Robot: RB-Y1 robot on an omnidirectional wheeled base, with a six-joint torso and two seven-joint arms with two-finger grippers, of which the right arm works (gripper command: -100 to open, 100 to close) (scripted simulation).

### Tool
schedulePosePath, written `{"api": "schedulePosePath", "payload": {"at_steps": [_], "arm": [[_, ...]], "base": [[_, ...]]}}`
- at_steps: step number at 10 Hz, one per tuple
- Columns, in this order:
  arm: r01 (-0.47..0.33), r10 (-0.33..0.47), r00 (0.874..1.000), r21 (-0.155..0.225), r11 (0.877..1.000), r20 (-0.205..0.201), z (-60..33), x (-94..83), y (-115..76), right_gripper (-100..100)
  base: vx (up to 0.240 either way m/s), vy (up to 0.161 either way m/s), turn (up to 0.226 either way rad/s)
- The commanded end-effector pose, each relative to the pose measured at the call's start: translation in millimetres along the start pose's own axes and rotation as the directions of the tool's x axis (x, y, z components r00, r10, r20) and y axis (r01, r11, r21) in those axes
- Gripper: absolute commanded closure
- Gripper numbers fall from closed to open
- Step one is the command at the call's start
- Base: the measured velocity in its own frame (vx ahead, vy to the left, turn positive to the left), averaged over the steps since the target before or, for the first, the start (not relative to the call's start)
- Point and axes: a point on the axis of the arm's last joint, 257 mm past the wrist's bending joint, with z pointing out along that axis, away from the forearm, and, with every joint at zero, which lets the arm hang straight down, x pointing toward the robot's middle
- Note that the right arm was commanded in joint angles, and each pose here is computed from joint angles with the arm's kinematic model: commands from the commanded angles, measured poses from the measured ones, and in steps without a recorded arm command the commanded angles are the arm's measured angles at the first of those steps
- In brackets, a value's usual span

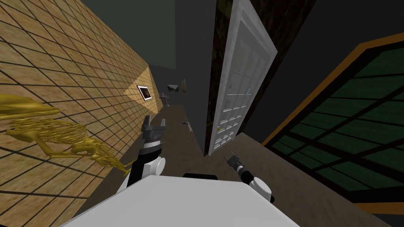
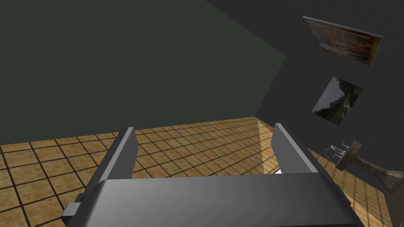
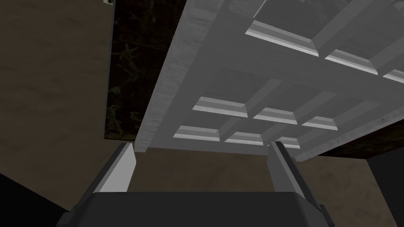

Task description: Push the door open

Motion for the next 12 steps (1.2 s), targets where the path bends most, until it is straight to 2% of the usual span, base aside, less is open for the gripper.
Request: {"api": "schedulePosePath", "payload": {"at_steps": [1,6,12], "arm": [[-0.033,0.033,0.999,0.01,0.999,-0.027,0.3,3.0,-4.5,-100],[-0.126,0.128,0.987,0.027,0.992,-0.102,-0.6,13.6,-15.4,-100],[-0.223,0.226,0.955,0.037,0.974,-0.191,-3.4,27.6,-22.8,-100]], "base": [[0.055,-0.077,0.126],[0.051,-0.087,0.118],[0.044,-0.084,0.106]]}}
